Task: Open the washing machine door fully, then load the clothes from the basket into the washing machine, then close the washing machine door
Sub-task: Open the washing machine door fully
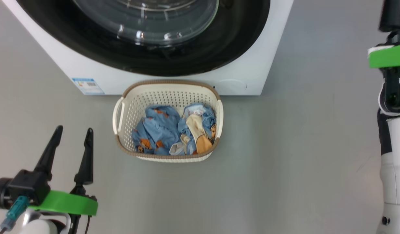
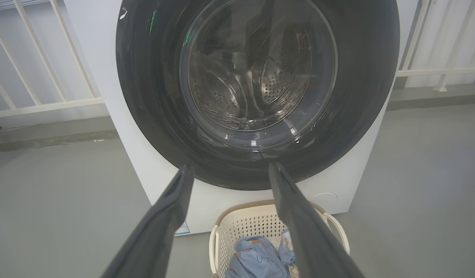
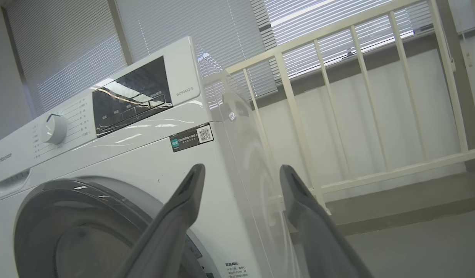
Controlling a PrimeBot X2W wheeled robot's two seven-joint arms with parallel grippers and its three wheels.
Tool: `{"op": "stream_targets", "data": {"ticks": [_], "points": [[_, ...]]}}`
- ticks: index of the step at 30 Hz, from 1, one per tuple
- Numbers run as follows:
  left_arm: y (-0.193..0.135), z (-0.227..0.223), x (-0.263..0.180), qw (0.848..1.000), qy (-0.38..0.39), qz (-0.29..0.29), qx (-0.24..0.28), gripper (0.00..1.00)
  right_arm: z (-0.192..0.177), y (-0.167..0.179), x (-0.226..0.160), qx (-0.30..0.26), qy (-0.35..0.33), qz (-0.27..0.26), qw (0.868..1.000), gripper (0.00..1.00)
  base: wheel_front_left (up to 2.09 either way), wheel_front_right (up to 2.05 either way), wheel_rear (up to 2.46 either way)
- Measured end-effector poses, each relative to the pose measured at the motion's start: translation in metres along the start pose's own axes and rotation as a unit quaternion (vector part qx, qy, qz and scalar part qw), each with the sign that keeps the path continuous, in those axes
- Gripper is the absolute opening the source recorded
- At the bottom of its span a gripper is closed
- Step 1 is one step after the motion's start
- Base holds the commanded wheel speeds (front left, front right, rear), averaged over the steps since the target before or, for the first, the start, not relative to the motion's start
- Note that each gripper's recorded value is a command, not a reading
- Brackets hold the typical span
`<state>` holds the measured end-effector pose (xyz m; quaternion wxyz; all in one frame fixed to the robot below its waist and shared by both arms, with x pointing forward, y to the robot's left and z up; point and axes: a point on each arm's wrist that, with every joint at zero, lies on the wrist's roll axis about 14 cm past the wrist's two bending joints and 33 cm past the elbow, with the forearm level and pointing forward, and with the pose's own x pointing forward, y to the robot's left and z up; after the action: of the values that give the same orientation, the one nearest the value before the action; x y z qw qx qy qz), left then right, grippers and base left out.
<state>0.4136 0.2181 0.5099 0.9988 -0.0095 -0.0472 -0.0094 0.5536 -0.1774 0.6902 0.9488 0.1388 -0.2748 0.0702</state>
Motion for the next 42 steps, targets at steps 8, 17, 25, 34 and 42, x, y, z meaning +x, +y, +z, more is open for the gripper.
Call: {"op": "stream_targets", "data": {"ticks": [8, 17, 25, 34, 42], "points": [[0.000, -0.012, 0.016, 1.000, 0.010, 0.000, 0.000, 1.00, -0.058, -0.033, 0.001, 0.143, 0.044, -0.089, 0.985, 0.00, 0.00, 0.00, 0.00], [-0.005, -0.027, 0.030, 1.000, 0.021, 0.000, -0.009, 1.00, -0.114, -0.057, 0.011, 0.304, 0.099, -0.165, 0.933, 0.00, 0.00, 0.00, 0.00], [-0.005, -0.026, 0.041, 1.000, 0.013, 0.001, -0.009, 1.00, -0.157, -0.036, 0.028, 0.376, 0.187, -0.154, 0.894, 0.00, 0.00, 0.00, 0.00], [-0.002, -0.036, 0.042, 0.999, 0.023, 0.010, -0.022, 1.00, -0.182, 0.003, 0.052, 0.436, 0.258, -0.108, 0.856, 0.00, 0.00, 0.00, 0.00], [0.003, -0.042, 0.043, 0.999, 0.030, 0.018, -0.021, 1.00, -0.202, 0.034, 0.056, 0.442, 0.325, -0.060, 0.834, 0.00, 0.00, 0.00, 0.00]]}}
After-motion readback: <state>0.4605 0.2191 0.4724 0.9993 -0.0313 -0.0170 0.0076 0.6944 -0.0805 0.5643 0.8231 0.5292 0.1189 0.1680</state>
